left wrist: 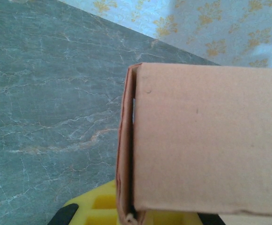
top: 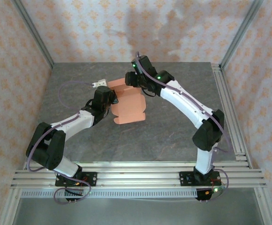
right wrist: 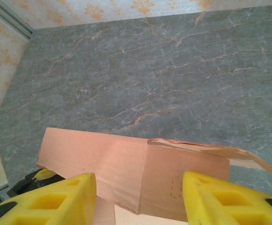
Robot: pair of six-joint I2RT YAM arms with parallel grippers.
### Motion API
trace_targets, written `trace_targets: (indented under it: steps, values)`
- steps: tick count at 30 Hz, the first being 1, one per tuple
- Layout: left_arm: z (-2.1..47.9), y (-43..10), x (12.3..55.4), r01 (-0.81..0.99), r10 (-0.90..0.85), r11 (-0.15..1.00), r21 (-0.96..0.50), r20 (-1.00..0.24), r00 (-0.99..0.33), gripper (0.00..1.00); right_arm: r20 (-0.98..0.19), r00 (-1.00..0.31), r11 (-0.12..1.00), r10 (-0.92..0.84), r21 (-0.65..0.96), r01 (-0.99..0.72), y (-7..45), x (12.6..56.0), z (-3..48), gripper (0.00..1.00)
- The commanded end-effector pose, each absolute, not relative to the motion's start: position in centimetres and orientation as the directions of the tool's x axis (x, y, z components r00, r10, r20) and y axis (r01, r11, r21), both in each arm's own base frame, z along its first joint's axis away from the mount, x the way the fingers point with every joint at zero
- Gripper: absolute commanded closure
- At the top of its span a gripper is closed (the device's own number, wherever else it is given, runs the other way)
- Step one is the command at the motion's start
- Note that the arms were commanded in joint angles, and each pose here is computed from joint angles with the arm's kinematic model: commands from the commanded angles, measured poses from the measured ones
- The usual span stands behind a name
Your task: Fold the paper box
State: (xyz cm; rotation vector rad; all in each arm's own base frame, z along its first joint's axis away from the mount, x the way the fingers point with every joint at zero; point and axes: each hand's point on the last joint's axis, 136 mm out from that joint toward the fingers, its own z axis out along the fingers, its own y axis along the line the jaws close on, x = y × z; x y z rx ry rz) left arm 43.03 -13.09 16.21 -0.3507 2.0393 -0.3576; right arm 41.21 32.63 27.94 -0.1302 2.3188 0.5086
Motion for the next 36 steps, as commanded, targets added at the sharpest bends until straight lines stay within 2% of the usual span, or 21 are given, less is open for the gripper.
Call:
trace_targets:
  steps: [1,4,21,23,25,28,30,36]
  values:
    - [17.5,-13.1,43.0,-0.076,-0.381,0.918,-0.388,-0.815,-0.436,1.0,-0.679,-0.733,0.915,0.049,0.325,-0.24,32.9,41.0,27.8,0.49]
    - [17.4,-13.2,43.0,-0.074,-0.381,0.918,-0.39,-0.813,-0.44,1.0,-0.661,-0.748,0.908,0.061,0.348,-0.233,33.4,41.2,27.3,0.5]
    - [17.0,-13.5,42.9,-0.058,-0.367,0.921,-0.385,-0.808,-0.46,1.0,-0.674,-0.734,0.915,0.082,0.343,-0.212,32.8,41.4,27.8,0.9]
    - [17.1,-13.6,42.9,-0.056,-0.367,0.921,-0.386,-0.809,-0.46,1.0,-0.677,-0.732,0.913,0.083,0.346,-0.216,32.8,41.3,28.0,0.85]
    - [17.0,-13.5,42.9,-0.06,-0.368,0.921,-0.386,-0.807,-0.462,1.0,-0.678,-0.73,0.912,0.084,0.347,-0.217,32.8,41.3,28.1,0.74]
    - [16.8,-13.5,42.9,-0.066,-0.366,0.922,-0.381,-0.805,-0.468,1.0,-0.684,-0.726,0.911,0.078,0.344,-0.226,32.7,41.2,28.3,0.76]
    - [16.8,-13.3,42.9,-0.079,-0.37,0.922,-0.379,-0.801,-0.471,1.0,-0.69,-0.72,0.909,0.073,0.343,-0.237,32.6,40.9,28.8,0.74]
    - [16.5,-13.4,42.8,-0.091,-0.384,0.915,-0.392,-0.784,-0.487,1.0,-0.774,-0.628,0.905,0.086,0.324,-0.275,30.1,39.4,32.4,0.51]
